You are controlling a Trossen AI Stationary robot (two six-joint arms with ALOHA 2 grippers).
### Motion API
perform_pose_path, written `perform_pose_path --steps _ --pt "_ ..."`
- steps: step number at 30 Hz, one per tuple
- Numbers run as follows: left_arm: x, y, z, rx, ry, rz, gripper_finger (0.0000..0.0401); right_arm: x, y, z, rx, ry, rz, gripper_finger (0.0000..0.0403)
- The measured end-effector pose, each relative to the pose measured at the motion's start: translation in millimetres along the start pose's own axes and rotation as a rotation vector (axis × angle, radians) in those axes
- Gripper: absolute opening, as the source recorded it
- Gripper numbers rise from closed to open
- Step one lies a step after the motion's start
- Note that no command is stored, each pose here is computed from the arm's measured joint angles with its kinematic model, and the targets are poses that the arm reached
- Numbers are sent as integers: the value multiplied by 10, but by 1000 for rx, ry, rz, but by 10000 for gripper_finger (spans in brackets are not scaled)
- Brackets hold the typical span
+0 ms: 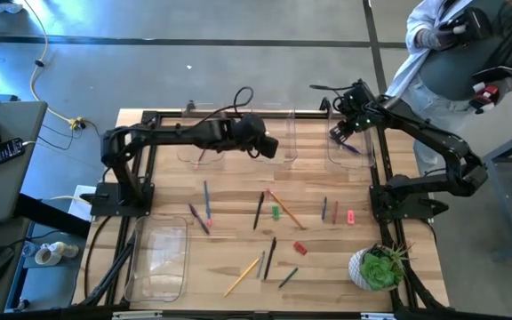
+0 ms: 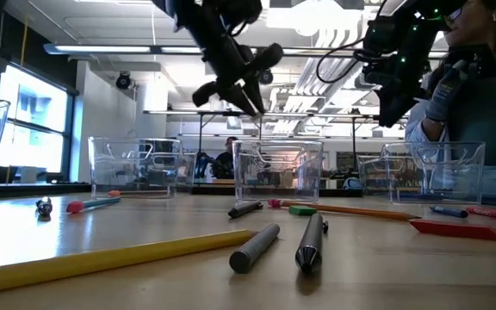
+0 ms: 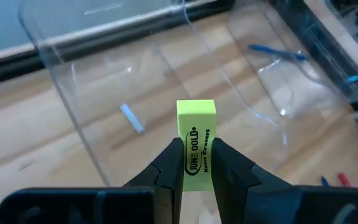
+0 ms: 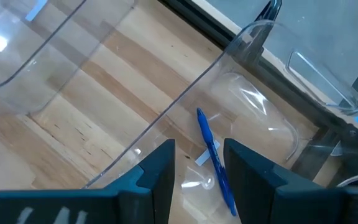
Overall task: Sort crayons/erasers/pens/pencils in bins
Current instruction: Put the yellow eraser into the top middle transparent bin
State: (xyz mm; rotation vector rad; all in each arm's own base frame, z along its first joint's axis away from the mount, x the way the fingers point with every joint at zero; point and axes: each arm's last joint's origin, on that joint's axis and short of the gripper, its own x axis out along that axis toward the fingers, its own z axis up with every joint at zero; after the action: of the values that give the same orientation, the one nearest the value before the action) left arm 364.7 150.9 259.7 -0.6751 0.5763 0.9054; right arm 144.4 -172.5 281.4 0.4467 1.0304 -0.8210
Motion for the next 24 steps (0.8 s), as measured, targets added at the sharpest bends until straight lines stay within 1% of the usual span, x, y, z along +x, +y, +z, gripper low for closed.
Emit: perform_pose_path --steps 6,10,14,18,24 --pt "239 52 -97 8 58 45 53 0 0 14 -4 -14 0 130" --pt "338 61 -155 16 80 62 53 0 0 18 -7 -18 0 130" --pt "350 64 -163 15 83 67 57 0 0 17 -6 -18 0 130" --pt "392 100 -170 15 96 85 72 0 0 17 -7 -18 0 130" --pt "422 120 -189 9 121 89 107 0 0 17 -7 -18 0 130"
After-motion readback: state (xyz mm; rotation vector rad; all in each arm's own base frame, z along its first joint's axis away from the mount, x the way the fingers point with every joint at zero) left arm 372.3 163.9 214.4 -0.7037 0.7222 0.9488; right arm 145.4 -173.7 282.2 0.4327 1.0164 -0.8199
